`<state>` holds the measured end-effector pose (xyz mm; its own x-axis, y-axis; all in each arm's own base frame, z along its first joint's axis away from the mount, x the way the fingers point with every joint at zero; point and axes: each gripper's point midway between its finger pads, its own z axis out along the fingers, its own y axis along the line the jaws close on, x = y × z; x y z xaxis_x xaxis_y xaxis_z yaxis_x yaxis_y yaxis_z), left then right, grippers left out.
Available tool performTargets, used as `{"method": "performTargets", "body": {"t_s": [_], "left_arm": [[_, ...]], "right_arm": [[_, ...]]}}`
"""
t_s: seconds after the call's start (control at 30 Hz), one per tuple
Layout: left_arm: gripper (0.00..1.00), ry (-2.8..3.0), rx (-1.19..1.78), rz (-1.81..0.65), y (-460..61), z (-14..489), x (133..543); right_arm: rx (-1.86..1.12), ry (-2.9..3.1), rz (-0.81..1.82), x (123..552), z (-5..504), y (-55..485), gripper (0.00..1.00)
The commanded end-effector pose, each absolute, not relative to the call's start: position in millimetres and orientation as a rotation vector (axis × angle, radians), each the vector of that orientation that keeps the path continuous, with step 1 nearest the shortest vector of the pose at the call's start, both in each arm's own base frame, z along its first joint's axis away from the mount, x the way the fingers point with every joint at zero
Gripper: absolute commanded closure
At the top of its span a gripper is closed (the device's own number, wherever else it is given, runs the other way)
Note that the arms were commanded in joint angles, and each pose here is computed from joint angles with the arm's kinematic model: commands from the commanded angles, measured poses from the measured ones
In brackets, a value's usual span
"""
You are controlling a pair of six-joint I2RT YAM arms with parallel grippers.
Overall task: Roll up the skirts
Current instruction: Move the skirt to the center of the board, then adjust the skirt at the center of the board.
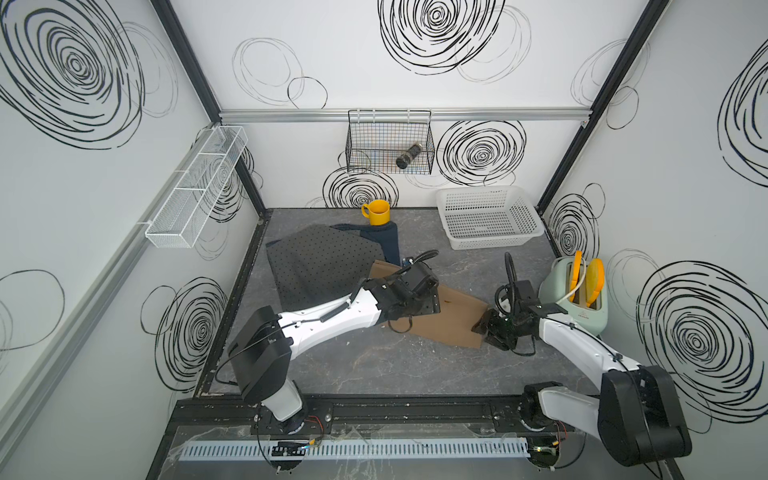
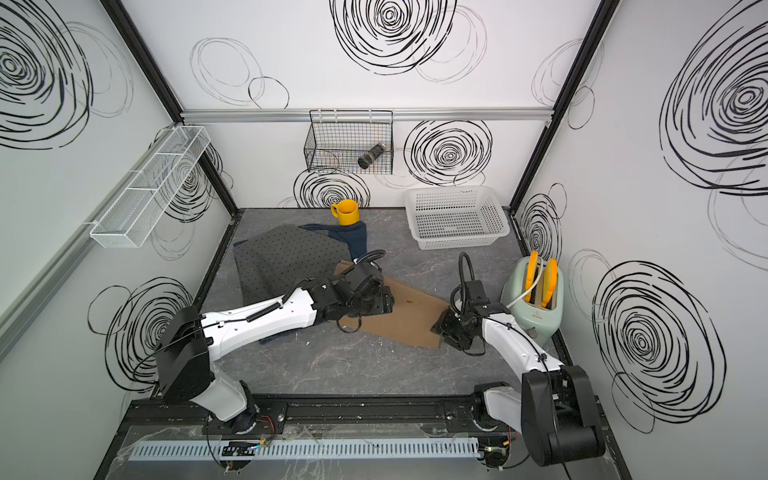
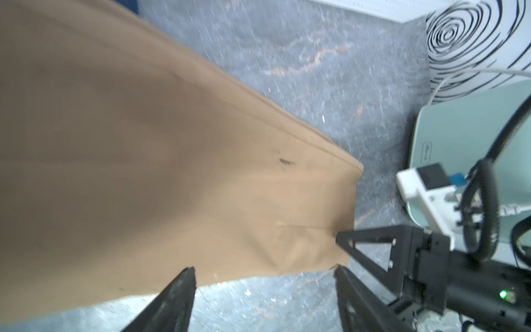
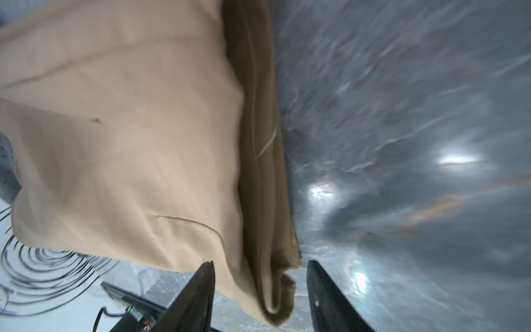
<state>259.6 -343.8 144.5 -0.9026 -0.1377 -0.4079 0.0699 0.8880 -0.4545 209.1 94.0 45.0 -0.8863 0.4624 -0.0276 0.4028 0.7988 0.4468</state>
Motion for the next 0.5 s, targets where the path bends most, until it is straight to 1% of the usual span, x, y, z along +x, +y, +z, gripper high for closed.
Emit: {"method": "performTargets", "body": {"t_s": [0.0,0.1,0.13,0.23,0.27,0.33,0.47], "left_arm": [[0.29,2.567,0.013,-0.692,-365,147,257],[0.38,2.623,0.162,-0.62,-372,123,254],[0.39,2.64,0.207,-0.585,-371,112,254],[0.42,2.683,0.234,-0.447,-349,83,262],[0.43,2.699,0.213,-0.419,-339,75,264],[0.43,2.703,0.189,-0.41,-327,68,269],[0.42,2.731,0.129,-0.34,-301,53,280]], "right_arm": [[0.705,2.763,0.456,219,69,67,0.46],[0.63,2.666,0.359,237,99,56,0.52],[0.572,2.638,0.371,245,111,61,0.55],[0.374,2.614,0.526,270,132,101,0.59],[0.33,2.622,0.572,277,133,116,0.62],[0.273,2.664,0.667,286,125,139,0.64],[0.357,2.804,0.714,304,88,146,0.7]]}}
